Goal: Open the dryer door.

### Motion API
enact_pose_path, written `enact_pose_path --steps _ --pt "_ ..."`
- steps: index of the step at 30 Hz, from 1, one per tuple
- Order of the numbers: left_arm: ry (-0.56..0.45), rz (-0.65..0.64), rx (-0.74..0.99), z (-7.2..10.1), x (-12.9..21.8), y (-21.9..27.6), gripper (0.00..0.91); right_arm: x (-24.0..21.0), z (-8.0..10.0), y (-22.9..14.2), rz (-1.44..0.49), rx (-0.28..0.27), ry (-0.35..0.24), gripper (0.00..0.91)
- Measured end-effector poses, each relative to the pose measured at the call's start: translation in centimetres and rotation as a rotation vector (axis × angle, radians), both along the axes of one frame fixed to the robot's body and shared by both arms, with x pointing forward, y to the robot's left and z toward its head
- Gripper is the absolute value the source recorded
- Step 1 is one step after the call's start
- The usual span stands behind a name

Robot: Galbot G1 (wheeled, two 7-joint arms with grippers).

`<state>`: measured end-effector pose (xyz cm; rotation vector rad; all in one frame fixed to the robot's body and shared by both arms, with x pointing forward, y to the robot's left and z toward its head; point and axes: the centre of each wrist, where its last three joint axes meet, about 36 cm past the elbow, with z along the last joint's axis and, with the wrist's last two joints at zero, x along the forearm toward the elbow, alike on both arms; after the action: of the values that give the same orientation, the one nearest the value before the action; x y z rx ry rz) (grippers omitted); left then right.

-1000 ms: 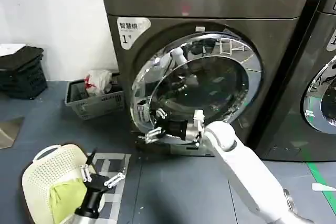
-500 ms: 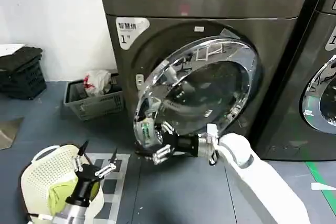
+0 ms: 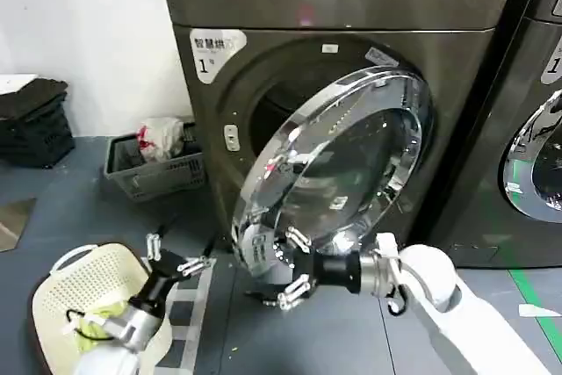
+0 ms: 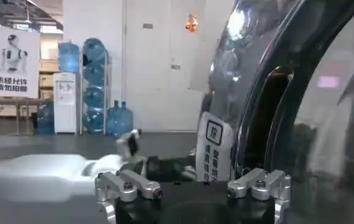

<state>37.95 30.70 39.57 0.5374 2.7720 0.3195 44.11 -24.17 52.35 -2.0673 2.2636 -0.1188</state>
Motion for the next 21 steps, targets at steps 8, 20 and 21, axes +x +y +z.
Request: enact_pose_path --steps 8,20,21 --pt "-0.003 -0.108 -0.031 1.3 4.0 -1.3 0.907 -2.5 0.0 -2.7 -0.087 0.014 0.003 0.907" --pt "-0.03 -0.322 0.014 2.5 8.3 -5.9 0.907 -6.2 -0.8 -8.3 -0.324 0.016 -0.014 0.907" --pt "-0.034 -0.337 0.015 2.7 8.5 -6.4 0.907 -6.7 -0.8 -8.8 -0.355 0.019 -0.017 0.907"
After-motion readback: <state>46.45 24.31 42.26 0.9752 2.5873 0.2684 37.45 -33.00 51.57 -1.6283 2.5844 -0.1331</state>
